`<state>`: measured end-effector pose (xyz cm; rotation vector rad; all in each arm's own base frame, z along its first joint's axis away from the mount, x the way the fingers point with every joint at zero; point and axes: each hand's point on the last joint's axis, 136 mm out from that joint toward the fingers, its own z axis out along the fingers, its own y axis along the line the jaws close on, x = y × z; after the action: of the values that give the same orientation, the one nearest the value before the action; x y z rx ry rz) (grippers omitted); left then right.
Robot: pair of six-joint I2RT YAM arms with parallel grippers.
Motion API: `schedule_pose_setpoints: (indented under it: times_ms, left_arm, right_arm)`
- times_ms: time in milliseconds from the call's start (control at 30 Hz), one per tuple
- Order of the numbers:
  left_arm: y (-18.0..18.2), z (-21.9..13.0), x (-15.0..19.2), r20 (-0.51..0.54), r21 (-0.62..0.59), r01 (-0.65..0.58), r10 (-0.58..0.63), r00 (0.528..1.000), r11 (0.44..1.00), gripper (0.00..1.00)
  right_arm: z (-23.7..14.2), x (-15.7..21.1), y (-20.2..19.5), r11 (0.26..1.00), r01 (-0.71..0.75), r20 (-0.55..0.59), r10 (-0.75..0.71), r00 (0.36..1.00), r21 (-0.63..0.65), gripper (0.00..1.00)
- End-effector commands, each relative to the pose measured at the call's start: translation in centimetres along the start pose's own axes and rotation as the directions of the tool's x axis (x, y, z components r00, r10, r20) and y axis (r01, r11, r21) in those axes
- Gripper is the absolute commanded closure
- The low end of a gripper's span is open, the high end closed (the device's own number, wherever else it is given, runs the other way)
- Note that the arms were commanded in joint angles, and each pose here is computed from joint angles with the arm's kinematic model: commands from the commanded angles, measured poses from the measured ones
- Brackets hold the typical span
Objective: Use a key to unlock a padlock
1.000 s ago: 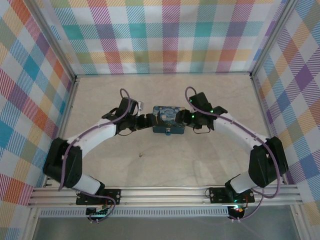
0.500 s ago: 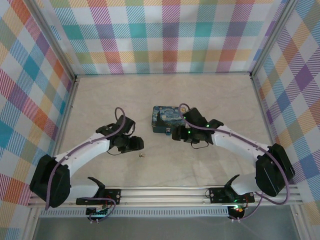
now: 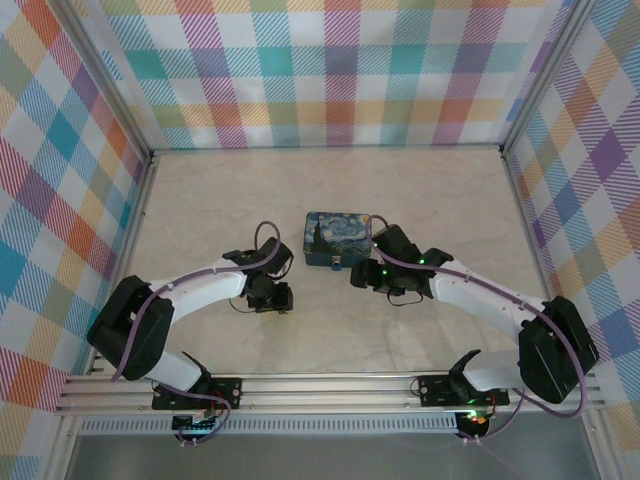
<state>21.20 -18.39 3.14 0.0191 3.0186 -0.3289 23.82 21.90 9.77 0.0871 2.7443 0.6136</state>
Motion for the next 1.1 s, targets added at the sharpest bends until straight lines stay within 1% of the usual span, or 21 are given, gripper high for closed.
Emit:
schedule_pose_setpoints:
  times_ms: [0, 200, 533, 667, 733, 800, 900, 1067]
  left_arm:
    - [-0.4, 0.2, -0.2, 0.006, -0.015, -0.034, 0.034, 0.999, 0.999, 0.65]
    - [-0.1, 1.1, 0.1, -0.016, -0.048, -0.048, 0.047, 0.999, 0.998, 0.71]
    - [-0.1, 1.3, 0.0, -0.014, -0.061, -0.063, 0.062, 0.998, 0.996, 0.77]
    - [0.0, 1.4, -0.3, -0.006, -0.068, -0.065, 0.065, 0.998, 0.996, 0.81]
    - [-0.1, 1.5, -0.3, -0.01, -0.067, -0.07, 0.07, 0.998, 0.995, 0.86]
    - [-0.3, 1.6, -0.3, -0.016, -0.062, -0.075, 0.074, 0.997, 0.995, 0.94]
    - [-0.8, 1.1, -0.6, -0.005, -0.042, -0.081, 0.08, 0.997, 0.996, 0.99]
    - [-2.3, -1.0, -1.9, 0.045, 0.001, -0.113, 0.113, 0.993, 0.994, 1.0]
  right_arm:
    - [0.0, 0.1, -0.1, 1.0, -0.01, 0.011, 0.01, 1.0, 0.0, 0.36]
    - [0.2, 0.3, -0.3, 1.0, -0.018, 0.007, 0.018, 1.0, 0.003, 0.36]
    - [0.4, 0.7, -0.7, 0.999, -0.032, 0.004, 0.032, 0.999, 0.004, 0.36]
    - [0.6, 0.9, -0.8, 0.999, -0.039, -0.001, 0.039, 0.999, 0.004, 0.36]
    - [0.7, 1.0, -0.9, 0.999, -0.041, -0.004, 0.041, 0.999, 0.003, 0.36]
    - [0.8, 1.1, -1.0, 0.999, -0.044, -0.004, 0.044, 0.999, 0.003, 0.36]
    - [0.8, 1.2, -1.0, 0.999, -0.048, -0.005, 0.048, 0.999, -0.002, 0.36]
    - [0.6, 1.3, -1.1, 0.999, -0.053, 0.003, 0.053, 0.999, -0.007, 0.36]
